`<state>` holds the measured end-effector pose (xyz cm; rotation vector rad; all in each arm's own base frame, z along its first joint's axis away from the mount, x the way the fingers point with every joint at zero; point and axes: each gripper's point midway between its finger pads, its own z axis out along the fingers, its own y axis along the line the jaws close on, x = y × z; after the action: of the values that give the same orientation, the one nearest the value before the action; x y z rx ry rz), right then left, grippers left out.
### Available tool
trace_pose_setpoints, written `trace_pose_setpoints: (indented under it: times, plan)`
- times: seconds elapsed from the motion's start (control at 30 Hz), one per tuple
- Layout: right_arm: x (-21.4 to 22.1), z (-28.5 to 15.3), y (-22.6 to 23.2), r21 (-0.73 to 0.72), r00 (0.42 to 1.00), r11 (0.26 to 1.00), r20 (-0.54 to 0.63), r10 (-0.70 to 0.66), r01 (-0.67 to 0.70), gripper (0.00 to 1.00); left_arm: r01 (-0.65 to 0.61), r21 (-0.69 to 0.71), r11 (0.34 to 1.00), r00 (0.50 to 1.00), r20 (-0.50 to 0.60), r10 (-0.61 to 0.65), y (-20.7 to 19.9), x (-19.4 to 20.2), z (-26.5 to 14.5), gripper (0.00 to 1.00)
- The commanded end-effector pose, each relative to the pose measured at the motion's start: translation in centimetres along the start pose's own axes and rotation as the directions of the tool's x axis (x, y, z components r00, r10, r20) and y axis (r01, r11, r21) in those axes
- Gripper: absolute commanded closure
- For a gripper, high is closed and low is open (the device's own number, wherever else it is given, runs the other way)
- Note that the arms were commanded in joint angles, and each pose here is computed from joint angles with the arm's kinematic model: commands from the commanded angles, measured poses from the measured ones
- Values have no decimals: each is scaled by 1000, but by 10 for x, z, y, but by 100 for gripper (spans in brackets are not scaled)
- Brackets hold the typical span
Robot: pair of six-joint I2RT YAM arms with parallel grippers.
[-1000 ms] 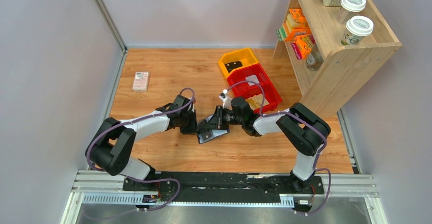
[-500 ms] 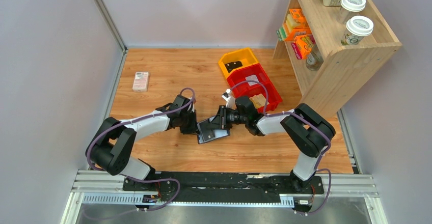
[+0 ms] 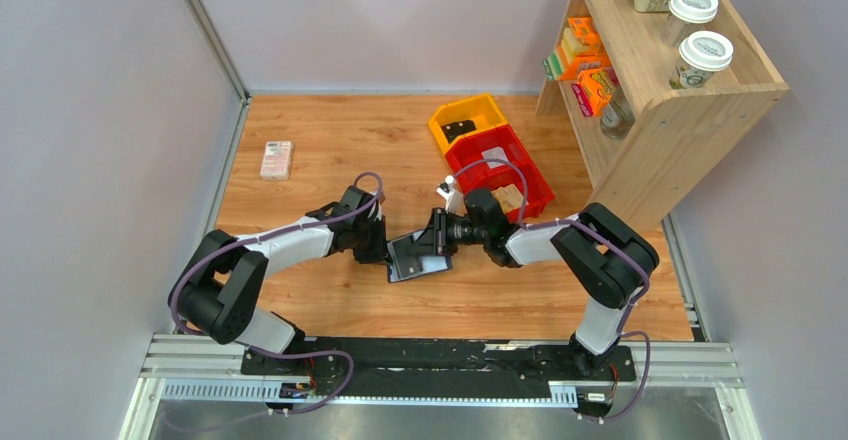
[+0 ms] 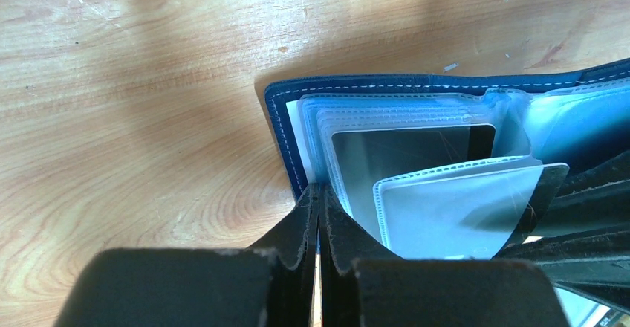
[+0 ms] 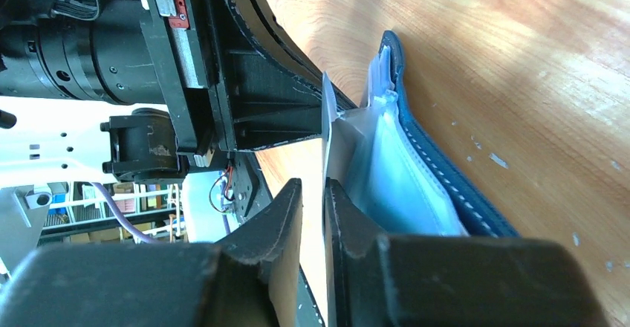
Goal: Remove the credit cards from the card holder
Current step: Remove the credit card from the card holder.
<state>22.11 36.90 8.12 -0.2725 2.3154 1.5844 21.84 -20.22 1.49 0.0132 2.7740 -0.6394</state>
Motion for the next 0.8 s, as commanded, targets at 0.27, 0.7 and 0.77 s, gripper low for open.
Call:
trace_pose_setpoints:
  times: [0.27,0.7,0.77]
  plan:
    - [-5,-13,23,-100,999,994,10,-48,49,84,-36,-177,983,996,-88,21,48,31,12,98]
    - [-1,-8,-19,39,998,998,36,47,-49,99,-42,-38,998,993,111,46,6,-8,-26,86]
    - [1,-6,-25,60,997,996,40,61,-63,99,-41,12,999,989,142,39,-8,-17,-34,82]
